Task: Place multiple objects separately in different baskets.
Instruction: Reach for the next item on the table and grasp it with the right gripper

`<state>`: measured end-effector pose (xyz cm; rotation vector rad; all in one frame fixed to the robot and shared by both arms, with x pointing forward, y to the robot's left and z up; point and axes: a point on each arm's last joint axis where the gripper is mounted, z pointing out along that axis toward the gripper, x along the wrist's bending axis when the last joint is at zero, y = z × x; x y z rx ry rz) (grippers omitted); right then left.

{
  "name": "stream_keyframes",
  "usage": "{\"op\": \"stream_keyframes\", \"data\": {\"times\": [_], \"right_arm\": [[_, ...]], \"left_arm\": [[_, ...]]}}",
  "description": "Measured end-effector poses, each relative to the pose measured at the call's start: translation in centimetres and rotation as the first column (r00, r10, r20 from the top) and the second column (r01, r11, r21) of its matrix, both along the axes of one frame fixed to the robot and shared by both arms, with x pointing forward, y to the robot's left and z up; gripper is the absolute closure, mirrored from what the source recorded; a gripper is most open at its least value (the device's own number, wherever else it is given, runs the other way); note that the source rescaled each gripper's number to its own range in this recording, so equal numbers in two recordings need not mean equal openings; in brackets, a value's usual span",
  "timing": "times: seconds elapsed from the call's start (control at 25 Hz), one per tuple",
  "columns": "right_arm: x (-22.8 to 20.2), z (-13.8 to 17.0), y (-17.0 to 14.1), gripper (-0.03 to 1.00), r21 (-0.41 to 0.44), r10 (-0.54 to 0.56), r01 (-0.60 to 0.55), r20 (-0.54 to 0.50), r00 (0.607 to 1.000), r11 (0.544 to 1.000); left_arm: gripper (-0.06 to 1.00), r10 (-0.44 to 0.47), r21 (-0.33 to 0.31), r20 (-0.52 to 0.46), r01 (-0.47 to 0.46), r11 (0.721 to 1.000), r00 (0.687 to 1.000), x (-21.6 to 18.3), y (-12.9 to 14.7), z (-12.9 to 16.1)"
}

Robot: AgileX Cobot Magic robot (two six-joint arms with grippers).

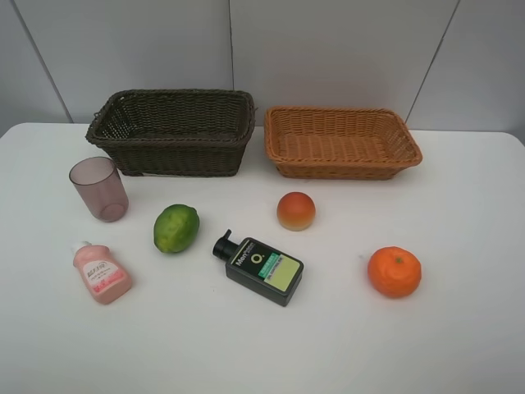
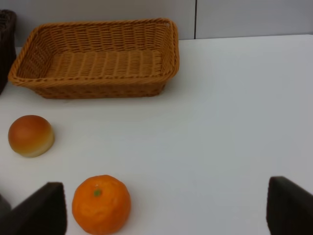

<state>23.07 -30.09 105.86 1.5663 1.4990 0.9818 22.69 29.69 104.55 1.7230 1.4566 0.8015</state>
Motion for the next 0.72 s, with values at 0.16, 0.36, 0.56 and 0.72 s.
{"op": "stream_keyframes", "data": {"times": [0.16, 0.36, 0.56, 0.72], "right_arm": [[0.0, 0.0, 0.0, 0.29, 0.0, 0.0, 0.0, 0.0, 1.0, 1.0], [0.0, 0.0, 0.0, 0.29, 0.0, 0.0, 0.0, 0.0, 1.0, 1.0], [0.0, 0.0, 0.0, 0.29, 0.0, 0.0, 0.0, 0.0, 1.0, 1.0], [0.0, 0.0, 0.0, 0.29, 0.0, 0.0, 0.0, 0.0, 1.0, 1.0]], "left_arm": [[-0.06, 0.0, 0.0, 0.0, 0.0, 1.0, 1.0, 0.0, 0.0, 0.0], [-0.06, 0.0, 0.0, 0.0, 0.0, 1.0, 1.0, 0.0, 0.0, 0.0], [-0.06, 0.0, 0.0, 0.0, 0.0, 1.0, 1.0, 0.0, 0.0, 0.0], [-0.06, 0.0, 0.0, 0.0, 0.0, 1.0, 1.0, 0.0, 0.0, 0.0]]}}
